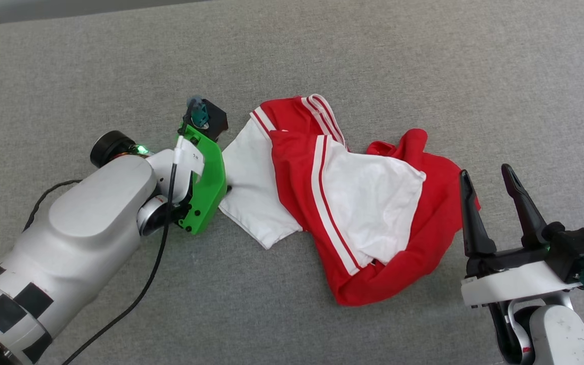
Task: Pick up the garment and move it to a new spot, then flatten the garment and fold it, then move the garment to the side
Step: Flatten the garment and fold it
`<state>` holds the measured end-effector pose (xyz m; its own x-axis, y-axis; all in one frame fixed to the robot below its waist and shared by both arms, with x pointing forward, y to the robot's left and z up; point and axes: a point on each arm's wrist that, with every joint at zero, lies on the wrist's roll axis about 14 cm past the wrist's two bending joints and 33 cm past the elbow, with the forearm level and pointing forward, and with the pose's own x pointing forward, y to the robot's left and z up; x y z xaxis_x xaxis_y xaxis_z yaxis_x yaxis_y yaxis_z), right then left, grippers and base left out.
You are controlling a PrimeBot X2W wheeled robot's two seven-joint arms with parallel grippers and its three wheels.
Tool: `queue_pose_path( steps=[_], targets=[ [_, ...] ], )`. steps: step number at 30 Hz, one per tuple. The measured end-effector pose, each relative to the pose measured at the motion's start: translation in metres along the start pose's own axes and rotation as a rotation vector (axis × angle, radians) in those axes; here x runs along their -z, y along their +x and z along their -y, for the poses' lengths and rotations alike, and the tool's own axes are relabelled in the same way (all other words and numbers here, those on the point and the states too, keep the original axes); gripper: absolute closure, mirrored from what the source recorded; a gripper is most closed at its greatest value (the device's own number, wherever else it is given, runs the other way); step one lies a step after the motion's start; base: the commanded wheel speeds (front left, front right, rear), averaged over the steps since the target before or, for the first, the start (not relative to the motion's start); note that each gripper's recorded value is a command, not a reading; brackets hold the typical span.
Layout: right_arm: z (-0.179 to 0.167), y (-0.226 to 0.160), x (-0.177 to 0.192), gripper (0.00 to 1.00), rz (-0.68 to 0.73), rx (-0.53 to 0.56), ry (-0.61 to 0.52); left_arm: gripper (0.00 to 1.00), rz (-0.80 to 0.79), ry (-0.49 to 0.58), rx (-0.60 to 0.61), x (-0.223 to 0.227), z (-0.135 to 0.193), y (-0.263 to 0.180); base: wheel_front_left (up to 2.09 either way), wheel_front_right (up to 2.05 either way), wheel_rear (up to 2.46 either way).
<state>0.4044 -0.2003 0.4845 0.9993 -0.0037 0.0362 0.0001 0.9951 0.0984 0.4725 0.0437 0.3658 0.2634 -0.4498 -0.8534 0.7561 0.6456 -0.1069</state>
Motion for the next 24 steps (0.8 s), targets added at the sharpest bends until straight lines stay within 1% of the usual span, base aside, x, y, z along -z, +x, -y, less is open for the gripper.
queue_pose_path(
  steps=[2,5,8,10,12,14,17,21,24],
  targets=[
    [-0.001,0.000,-0.001,0.00,0.003,-0.003,0.001,1.00,0.038,-0.014,-0.001,-0.003,-0.001,-0.002,0.00,0.00,0.00],
    [-0.003,0.001,-0.006,0.00,0.017,-0.008,0.003,1.00,0.152,-0.057,-0.006,-0.018,-0.004,-0.011,0.00,0.00,0.00],
    [-0.003,0.001,-0.012,0.00,0.035,-0.010,0.004,1.00,0.273,-0.092,-0.040,-0.032,-0.015,-0.028,0.00,0.00,0.00],
    [-0.006,0.001,-0.015,0.00,0.046,-0.018,0.007,1.00,0.327,-0.135,-0.064,-0.032,-0.026,-0.042,0.00,0.00,0.00],
    [-0.008,0.000,-0.017,0.00,0.052,-0.024,0.011,1.00,0.338,-0.163,-0.105,-0.019,-0.039,-0.054,0.00,0.00,0.00],
    [-0.011,0.000,-0.018,0.00,0.055,-0.032,0.013,1.00,0.328,-0.207,-0.155,0.002,-0.053,-0.065,0.00,0.00,0.00],
    [-0.017,0.002,-0.019,0.00,0.058,-0.049,0.018,1.00,0.292,-0.275,-0.209,0.036,-0.066,-0.076,0.00,0.00,0.00],
    [-0.022,0.004,-0.017,0.00,0.057,-0.066,0.019,1.00,0.222,-0.368,-0.252,0.081,-0.071,-0.076,0.00,0.00,0.00],
    [-0.024,0.005,-0.015,0.00,0.050,-0.069,0.015,1.00,0.202,-0.432,-0.255,0.099,-0.070,-0.070,0.00,0.00,0.00]
  ],
)
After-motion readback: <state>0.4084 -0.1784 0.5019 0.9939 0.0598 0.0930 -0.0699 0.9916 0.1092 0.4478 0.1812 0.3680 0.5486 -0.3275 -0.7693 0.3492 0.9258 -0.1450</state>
